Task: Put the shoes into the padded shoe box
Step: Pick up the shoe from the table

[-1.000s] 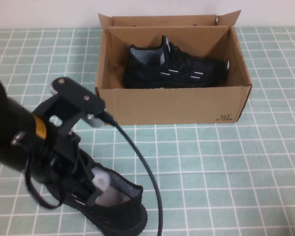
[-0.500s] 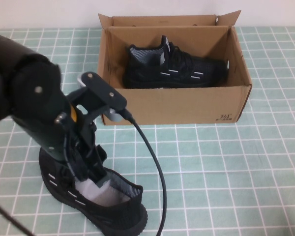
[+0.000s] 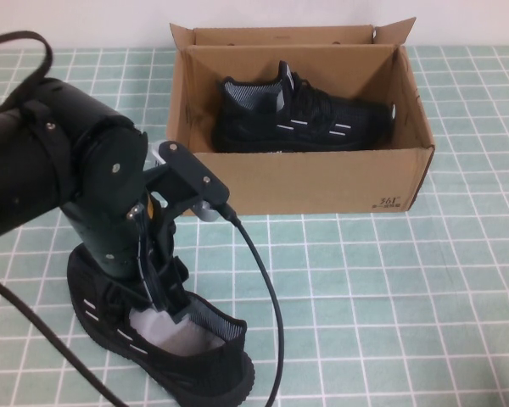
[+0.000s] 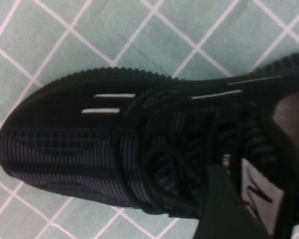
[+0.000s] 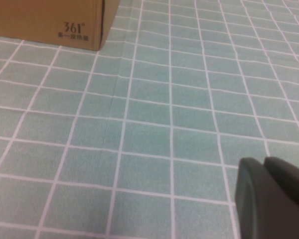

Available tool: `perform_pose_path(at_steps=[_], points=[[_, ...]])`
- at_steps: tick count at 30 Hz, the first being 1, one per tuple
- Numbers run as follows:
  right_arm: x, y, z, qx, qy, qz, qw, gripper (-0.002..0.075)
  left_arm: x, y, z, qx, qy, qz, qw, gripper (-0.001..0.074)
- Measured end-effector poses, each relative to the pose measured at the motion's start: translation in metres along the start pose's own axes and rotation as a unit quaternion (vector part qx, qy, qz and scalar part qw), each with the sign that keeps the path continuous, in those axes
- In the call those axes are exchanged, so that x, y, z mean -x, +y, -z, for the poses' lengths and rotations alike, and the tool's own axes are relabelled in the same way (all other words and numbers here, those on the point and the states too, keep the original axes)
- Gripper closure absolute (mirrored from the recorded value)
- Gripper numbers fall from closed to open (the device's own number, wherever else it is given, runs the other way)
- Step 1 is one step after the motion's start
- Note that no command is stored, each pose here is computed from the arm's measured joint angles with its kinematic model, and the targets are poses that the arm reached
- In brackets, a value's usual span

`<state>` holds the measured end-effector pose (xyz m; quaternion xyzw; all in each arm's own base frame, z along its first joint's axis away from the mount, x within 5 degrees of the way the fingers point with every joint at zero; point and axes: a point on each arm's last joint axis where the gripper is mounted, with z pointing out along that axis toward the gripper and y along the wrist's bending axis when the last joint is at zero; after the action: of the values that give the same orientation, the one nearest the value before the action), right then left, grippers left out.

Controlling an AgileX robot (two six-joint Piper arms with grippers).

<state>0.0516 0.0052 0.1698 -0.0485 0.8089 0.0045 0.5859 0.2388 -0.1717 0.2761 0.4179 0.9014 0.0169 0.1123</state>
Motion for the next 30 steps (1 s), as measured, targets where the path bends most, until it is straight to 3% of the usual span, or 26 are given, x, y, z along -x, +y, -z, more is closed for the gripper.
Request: perform_pose_path(at_steps=[24, 30], points=[[0.0, 0.0, 0.0, 0.0, 0.0, 0.0, 1.0, 0.0734, 0.006, 0.012, -0.026, 0.004, 0.024, 0.021, 0.999, 0.0444], [0.0, 0.0, 0.0, 0.0, 0.0, 0.0, 1.0, 0.0734, 0.007, 0.011, -0.027, -0.006, 0.029, 0.026, 0.999, 0.0524]])
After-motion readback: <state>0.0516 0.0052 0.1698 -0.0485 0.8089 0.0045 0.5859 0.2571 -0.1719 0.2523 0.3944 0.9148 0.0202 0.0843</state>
